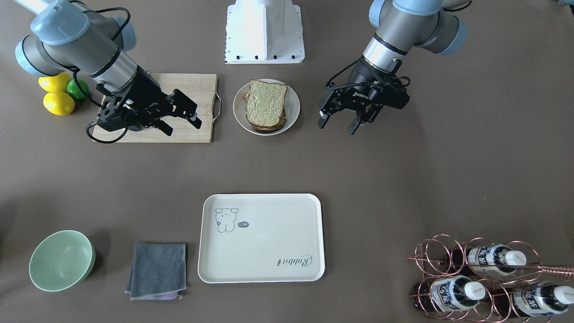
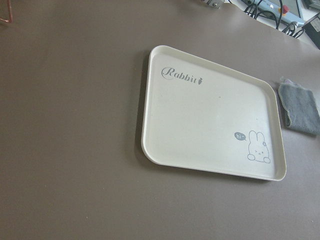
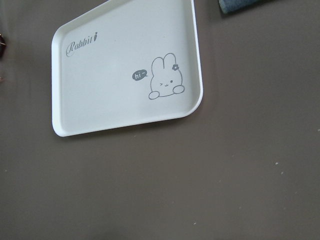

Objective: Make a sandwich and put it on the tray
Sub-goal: 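Withdraw the right gripper toward the green bowl while the left gripper moves to the plate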

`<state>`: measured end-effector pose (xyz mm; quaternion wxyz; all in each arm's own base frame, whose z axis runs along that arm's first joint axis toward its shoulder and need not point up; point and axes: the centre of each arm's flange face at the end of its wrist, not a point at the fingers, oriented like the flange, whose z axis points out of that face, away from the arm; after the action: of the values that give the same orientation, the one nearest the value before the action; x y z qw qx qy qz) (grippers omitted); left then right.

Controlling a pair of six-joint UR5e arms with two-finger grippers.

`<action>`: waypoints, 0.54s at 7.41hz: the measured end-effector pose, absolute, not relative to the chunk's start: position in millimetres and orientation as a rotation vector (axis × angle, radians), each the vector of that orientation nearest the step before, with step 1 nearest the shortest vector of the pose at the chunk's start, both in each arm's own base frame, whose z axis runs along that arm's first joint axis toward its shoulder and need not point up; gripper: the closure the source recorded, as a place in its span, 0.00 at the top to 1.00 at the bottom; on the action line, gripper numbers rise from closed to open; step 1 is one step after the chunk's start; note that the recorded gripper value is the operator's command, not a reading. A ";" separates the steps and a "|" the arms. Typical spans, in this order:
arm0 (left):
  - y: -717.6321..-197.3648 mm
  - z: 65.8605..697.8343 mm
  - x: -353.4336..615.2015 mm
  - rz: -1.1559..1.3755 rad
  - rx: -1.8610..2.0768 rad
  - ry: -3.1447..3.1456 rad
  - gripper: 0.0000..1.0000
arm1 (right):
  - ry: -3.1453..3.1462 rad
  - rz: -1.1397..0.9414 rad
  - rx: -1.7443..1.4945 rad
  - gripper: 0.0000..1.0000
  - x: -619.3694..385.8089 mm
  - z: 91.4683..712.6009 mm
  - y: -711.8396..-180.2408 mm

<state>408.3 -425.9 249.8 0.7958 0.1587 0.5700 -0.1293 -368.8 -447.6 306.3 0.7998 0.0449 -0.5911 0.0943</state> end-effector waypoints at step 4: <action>-345.5 254.0 490.0 -0.251 0.362 1.203 0.63 | -1.087 0.098 0.154 1.00 -309.3 342.2 -496.5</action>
<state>490.0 -345.5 254.0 0.8017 0.1690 0.5612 -0.1173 -309.3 -496.5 342.2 0.8520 0.0731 -0.5164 0.0466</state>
